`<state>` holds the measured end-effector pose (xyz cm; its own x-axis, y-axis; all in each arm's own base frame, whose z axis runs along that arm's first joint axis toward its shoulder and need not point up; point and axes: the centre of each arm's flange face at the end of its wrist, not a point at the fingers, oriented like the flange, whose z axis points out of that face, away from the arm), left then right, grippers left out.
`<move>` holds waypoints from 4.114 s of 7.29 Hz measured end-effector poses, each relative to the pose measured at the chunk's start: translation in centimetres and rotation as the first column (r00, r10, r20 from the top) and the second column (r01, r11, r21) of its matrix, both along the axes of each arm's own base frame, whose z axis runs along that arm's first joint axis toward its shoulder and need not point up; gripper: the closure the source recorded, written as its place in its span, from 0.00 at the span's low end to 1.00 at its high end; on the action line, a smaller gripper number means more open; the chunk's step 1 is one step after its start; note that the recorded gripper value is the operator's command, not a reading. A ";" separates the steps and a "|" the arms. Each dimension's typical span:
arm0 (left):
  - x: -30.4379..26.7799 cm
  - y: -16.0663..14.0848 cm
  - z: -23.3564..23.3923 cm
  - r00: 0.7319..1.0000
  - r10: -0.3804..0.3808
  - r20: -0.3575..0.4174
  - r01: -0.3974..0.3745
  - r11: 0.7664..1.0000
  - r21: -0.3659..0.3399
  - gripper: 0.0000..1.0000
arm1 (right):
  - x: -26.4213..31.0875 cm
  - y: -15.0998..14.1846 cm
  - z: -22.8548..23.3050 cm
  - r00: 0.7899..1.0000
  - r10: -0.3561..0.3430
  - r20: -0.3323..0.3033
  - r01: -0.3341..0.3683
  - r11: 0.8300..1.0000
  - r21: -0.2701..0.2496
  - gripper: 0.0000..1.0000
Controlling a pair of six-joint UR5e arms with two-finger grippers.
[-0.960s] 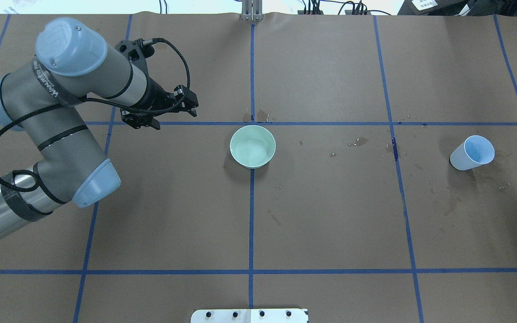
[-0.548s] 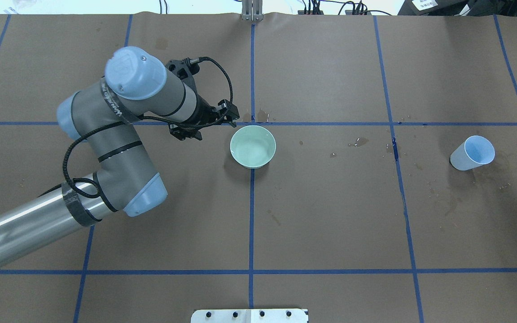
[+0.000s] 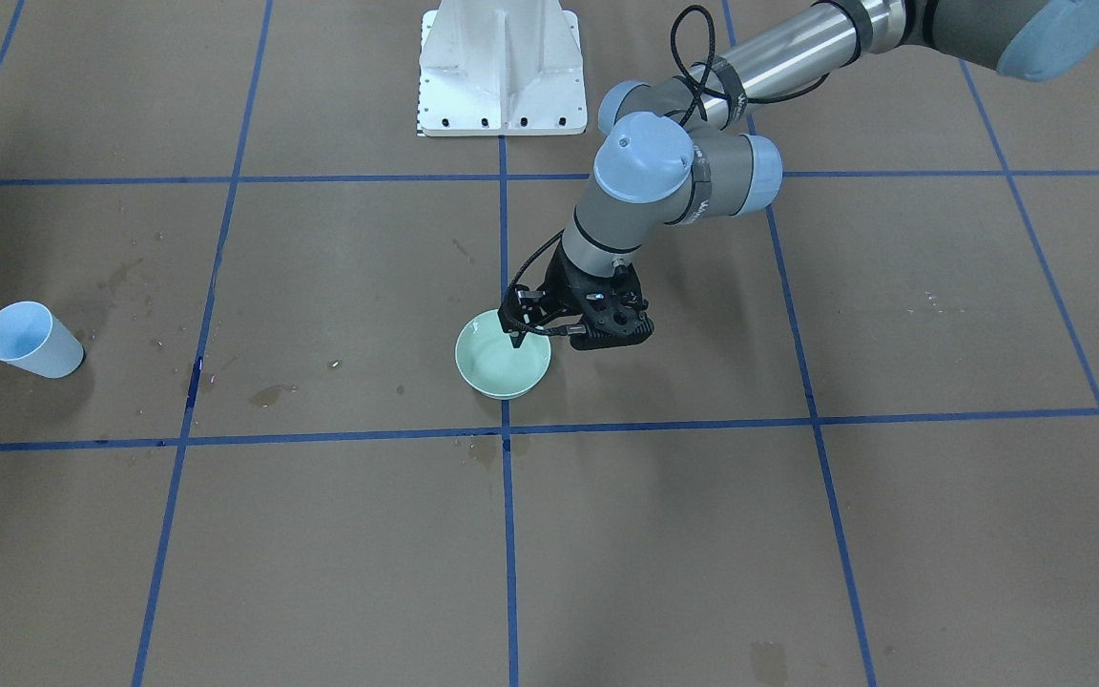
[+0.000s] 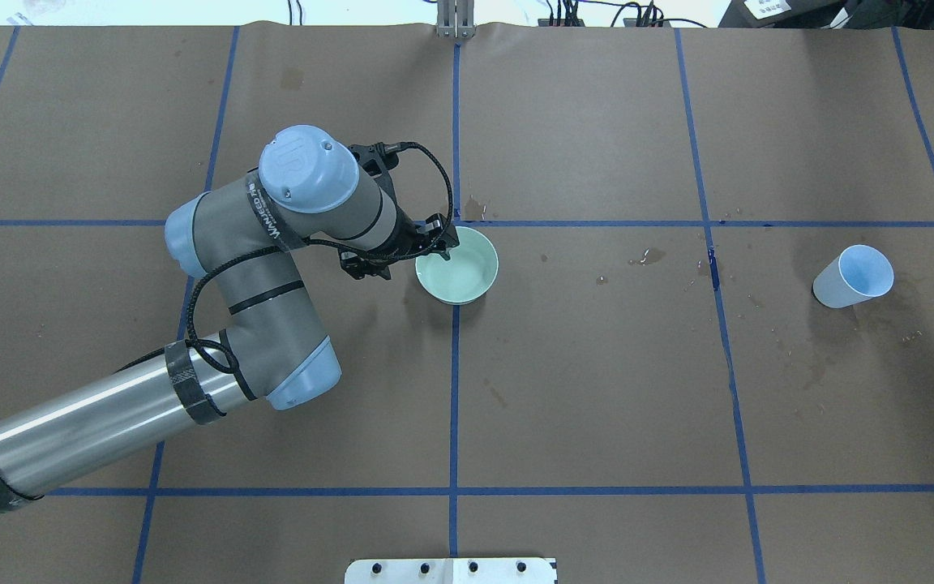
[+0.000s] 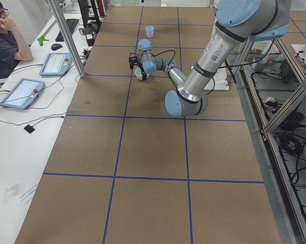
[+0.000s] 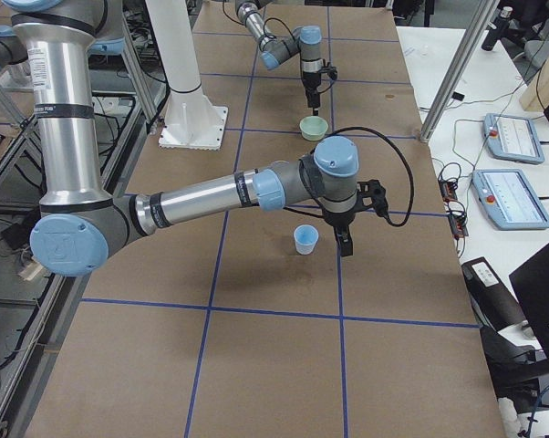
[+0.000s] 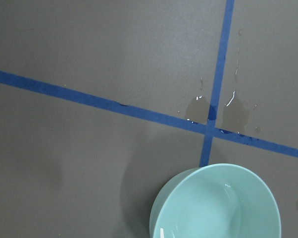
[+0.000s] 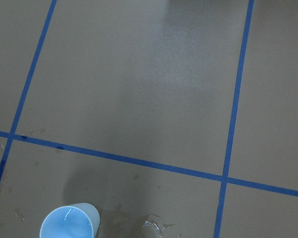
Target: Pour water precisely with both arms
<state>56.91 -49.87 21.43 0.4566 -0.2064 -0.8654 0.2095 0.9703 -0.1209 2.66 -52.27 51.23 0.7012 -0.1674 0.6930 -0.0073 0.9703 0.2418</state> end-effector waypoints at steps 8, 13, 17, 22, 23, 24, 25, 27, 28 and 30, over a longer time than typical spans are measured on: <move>2.7 -0.2 1.2 0.999 0.020 0.045 -0.019 1.000 -0.019 1.00 | -0.1 0.0 0.2 1.000 -0.001 0.005 0.001 0.999 -0.038 0.01; -0.6 -0.2 -2.1 0.997 0.016 0.073 -0.012 0.999 -0.052 1.00 | -0.1 0.0 0.1 1.000 -0.002 0.008 0.002 0.999 -0.039 0.01; -14.5 -2.6 -1.3 0.987 0.060 0.147 -0.059 0.998 -0.010 1.00 | 0.0 0.5 -0.6 1.000 0.003 0.001 -0.003 0.998 -0.062 0.01; -30.8 -2.8 15.1 0.967 0.132 0.217 -0.146 0.988 0.045 1.00 | 0.0 0.7 -0.5 1.000 0.008 -0.008 -0.009 0.993 -0.121 0.01; -32.2 -1.8 18.4 0.968 0.129 0.216 -0.144 0.988 0.056 1.00 | -0.2 0.5 -0.7 1.000 0.005 -0.010 -0.006 0.992 -0.125 0.01; -33.3 -0.5 21.6 0.968 0.128 0.214 -0.145 0.987 0.066 1.00 | -0.4 0.2 -1.0 1.000 0.001 -0.010 -0.002 0.992 -0.124 0.01; -34.2 0.8 24.8 0.967 0.135 0.217 -0.155 0.985 0.077 1.00 | -0.5 0.0 -1.2 1.000 -0.002 -0.008 0.001 0.992 -0.123 0.01; -35.8 3.3 30.9 0.963 0.148 0.224 -0.172 0.981 0.091 1.00 | -0.6 0.1 -1.3 1.000 -0.003 -0.003 0.003 0.991 -0.133 0.01; -36.4 4.2 33.0 0.965 0.143 0.220 -0.166 0.982 0.091 1.00 | -0.6 0.2 -1.4 1.000 -0.004 0.001 0.004 0.991 -0.137 0.01; -36.7 4.9 34.4 0.976 0.104 0.193 -0.119 0.991 0.067 1.00 | -0.6 0.2 -1.4 1.000 -0.004 0.003 0.005 0.989 -0.148 0.01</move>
<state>20.22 -45.02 55.87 0.6298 -0.0806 -0.7726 0.1117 0.9937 -0.0127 2.06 -52.04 49.83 0.6987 -0.0661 0.7124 -0.0036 0.9954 0.0958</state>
